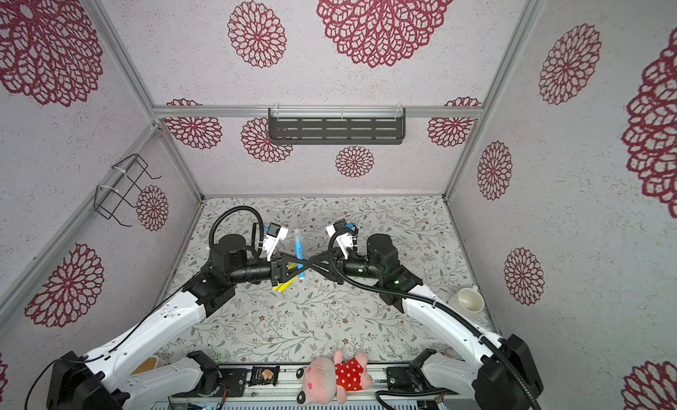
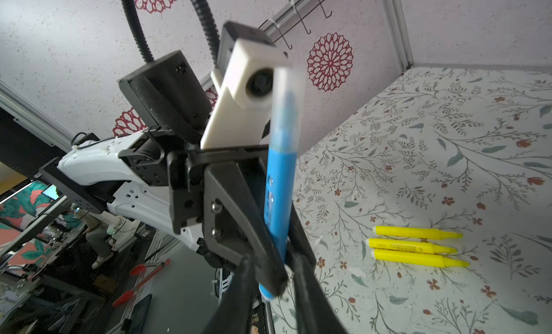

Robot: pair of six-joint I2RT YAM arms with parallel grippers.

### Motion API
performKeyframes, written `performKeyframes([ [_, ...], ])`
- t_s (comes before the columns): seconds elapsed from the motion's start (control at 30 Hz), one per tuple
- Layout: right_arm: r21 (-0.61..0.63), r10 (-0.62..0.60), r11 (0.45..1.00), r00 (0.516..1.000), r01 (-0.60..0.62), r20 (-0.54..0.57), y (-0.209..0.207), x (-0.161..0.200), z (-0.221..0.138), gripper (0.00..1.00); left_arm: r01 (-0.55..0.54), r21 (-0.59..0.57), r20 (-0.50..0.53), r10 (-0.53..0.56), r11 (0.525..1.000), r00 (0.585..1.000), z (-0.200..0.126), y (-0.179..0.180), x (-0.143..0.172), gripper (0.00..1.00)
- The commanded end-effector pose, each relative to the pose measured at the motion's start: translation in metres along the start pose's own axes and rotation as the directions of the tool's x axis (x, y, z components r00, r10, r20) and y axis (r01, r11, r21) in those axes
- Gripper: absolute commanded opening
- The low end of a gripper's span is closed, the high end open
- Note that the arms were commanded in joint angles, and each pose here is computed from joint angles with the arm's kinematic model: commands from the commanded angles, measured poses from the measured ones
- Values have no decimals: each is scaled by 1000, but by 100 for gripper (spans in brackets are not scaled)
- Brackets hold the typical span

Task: Insert pens into pen caps
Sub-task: Put on the pen cap to the pen.

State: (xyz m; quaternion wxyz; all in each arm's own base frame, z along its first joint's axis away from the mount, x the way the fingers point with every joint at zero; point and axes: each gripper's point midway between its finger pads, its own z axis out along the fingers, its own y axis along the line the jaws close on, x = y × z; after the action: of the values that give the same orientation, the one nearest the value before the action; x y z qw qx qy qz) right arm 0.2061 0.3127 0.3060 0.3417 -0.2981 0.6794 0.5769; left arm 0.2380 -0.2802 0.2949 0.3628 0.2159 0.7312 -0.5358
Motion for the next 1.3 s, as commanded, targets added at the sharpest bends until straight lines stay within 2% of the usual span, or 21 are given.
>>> performKeyframes([
  [0.0, -33, 10, 999, 999, -11, -41, 9, 1, -17, 58, -108, 3, 131, 106, 994, 986, -12, -17, -31, 0],
  [0.07, -15, -4, 1000, 1000, 4, -6, 8, -13, -27, 65, -101, 2, 125, 100, 995, 987, -12, -15, -29, 0],
  [0.2, 11, -45, 999, 998, 44, 41, 9, -34, -41, 68, -99, -4, 111, 99, 995, 989, -8, -14, -26, 0],
  [0.33, 3, -101, 995, 993, 101, 60, 16, -52, -45, 66, -119, -43, 53, 121, 992, 991, 2, -12, -16, 0],
  [0.53, -15, -151, 988, 986, 153, 68, 20, -72, -39, 60, -126, -24, 18, 127, 992, 992, 15, -18, -10, 0],
  [0.73, -47, -149, 987, 988, 151, 51, 20, -72, -27, 55, -121, -12, 2, 121, 993, 993, 25, -20, -5, 0],
  [0.87, -21, -158, 987, 987, 158, 6, 15, -64, -16, 54, -119, -6, -9, 119, 993, 993, 30, -19, -4, 0],
  [1.2, -31, -147, 989, 989, 146, -27, 7, -61, 2, 49, -114, 3, -29, 114, 993, 993, 39, -18, 0, 0],
  [1.27, -27, -145, 989, 989, 144, -29, 5, -59, 4, 44, -113, 0, -29, 113, 994, 993, 39, -17, 0, 0],
])
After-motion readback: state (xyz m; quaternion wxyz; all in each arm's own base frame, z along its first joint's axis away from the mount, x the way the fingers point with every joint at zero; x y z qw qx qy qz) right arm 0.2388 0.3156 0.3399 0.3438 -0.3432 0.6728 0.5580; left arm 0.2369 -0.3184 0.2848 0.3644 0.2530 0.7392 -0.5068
